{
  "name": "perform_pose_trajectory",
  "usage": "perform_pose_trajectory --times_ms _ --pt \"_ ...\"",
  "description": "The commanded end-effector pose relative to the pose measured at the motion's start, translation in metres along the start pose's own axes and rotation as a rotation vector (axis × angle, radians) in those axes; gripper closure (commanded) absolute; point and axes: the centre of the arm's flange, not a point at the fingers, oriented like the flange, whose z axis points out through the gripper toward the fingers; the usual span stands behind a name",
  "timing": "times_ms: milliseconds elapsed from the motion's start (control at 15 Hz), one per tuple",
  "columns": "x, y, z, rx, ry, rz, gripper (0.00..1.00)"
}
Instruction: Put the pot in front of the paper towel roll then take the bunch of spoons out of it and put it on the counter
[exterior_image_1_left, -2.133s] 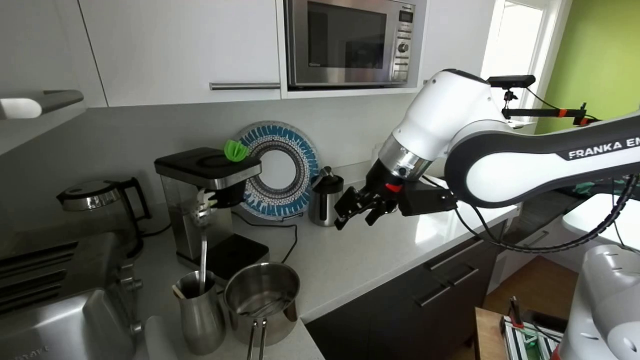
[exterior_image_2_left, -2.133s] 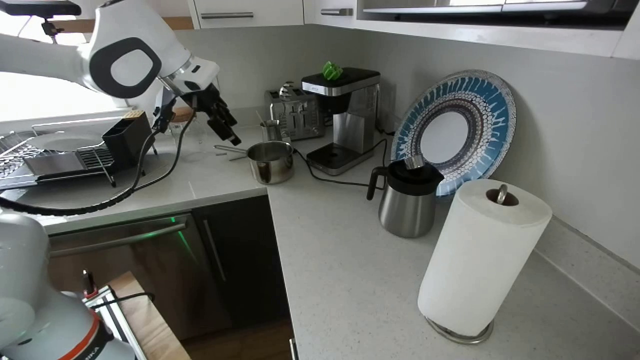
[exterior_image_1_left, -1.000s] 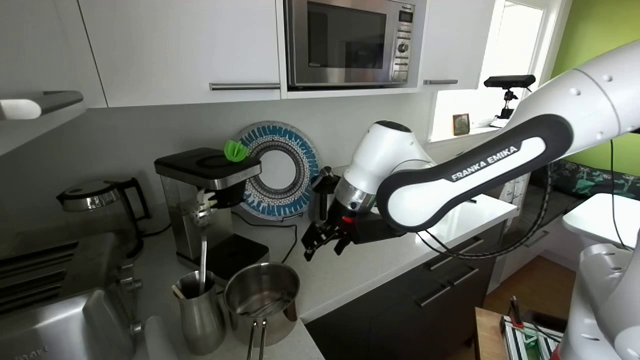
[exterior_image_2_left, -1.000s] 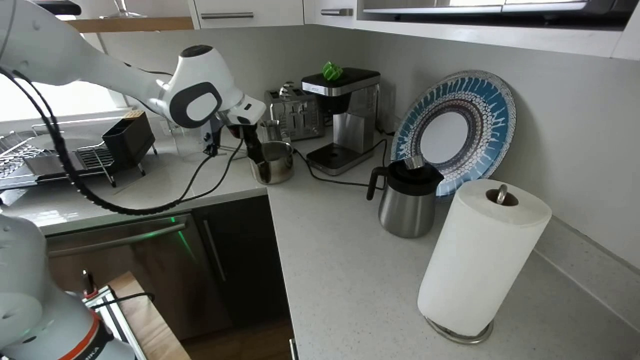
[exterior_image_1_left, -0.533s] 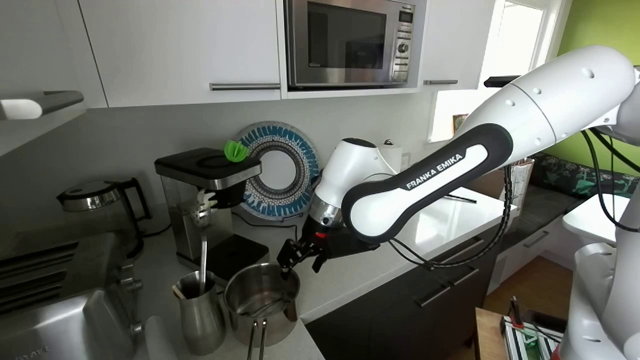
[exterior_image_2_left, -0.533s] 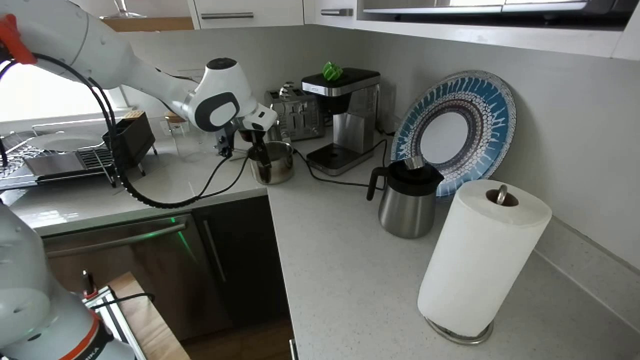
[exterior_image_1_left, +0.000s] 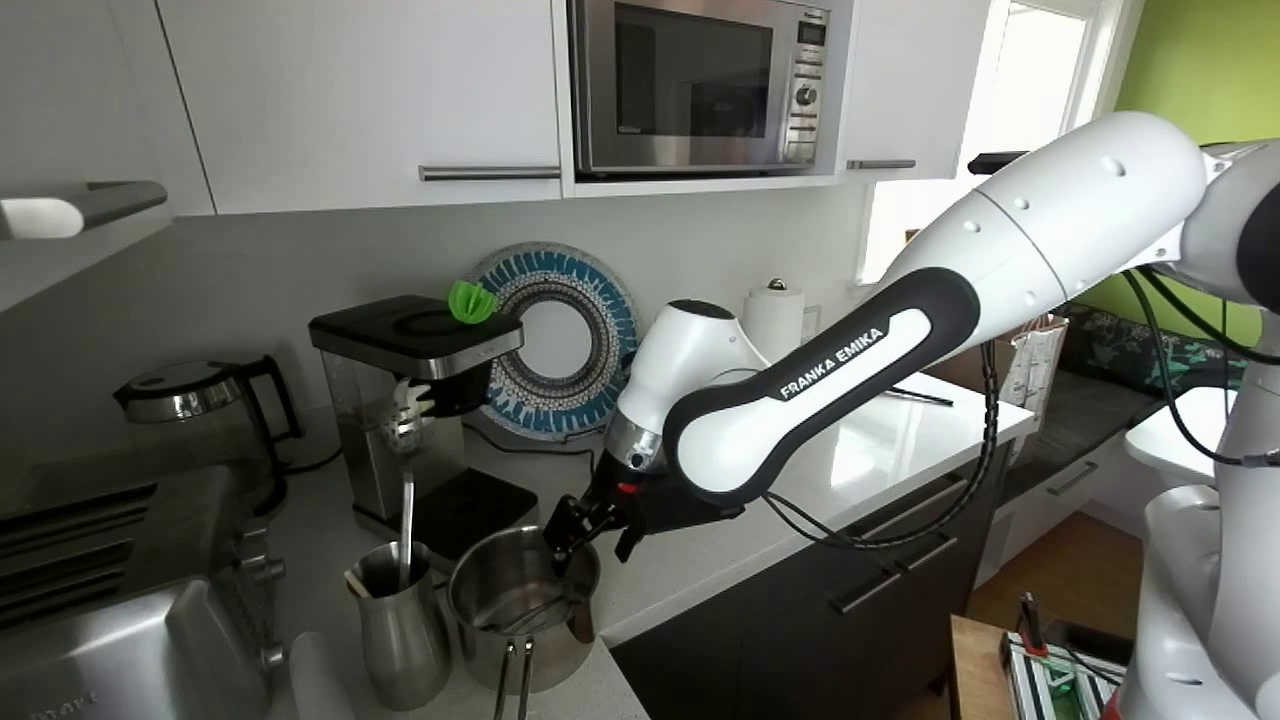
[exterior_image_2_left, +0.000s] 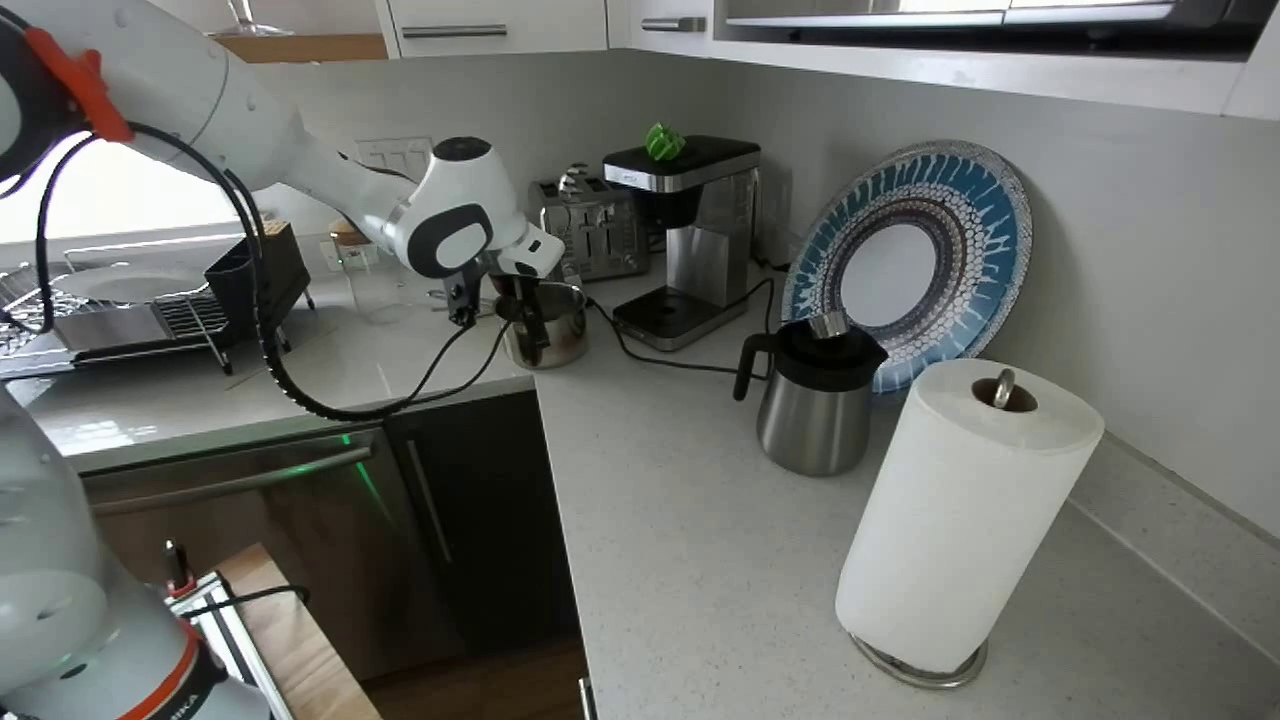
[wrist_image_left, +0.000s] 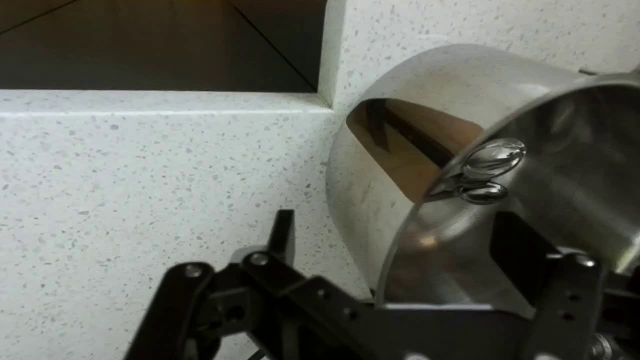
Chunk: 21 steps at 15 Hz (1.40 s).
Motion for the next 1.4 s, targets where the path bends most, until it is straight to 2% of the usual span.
perform_pose_trajectory --times_ms 0,400,600,667,933,1133,1333 --pt "0.011 -0.005 0.030 0.016 -0.029 0.017 0.26" --pt "0.017 -0.014 0.040 -0.010 -0.061 0.014 0.73" --pt "0.018 -0.013 0.034 -0.041 -0.097 0.011 0.95" --pt "0.018 -0.012 0.034 -0.051 -0.109 0.010 1.00" --pt "0.021 -0.008 0.029 -0.077 -0.125 0.013 0.98" --pt "0.028 0.000 0.023 -0.078 -0.091 0.043 0.98" --pt "0.037 0.024 0.009 -0.073 -0.046 0.132 0.98"
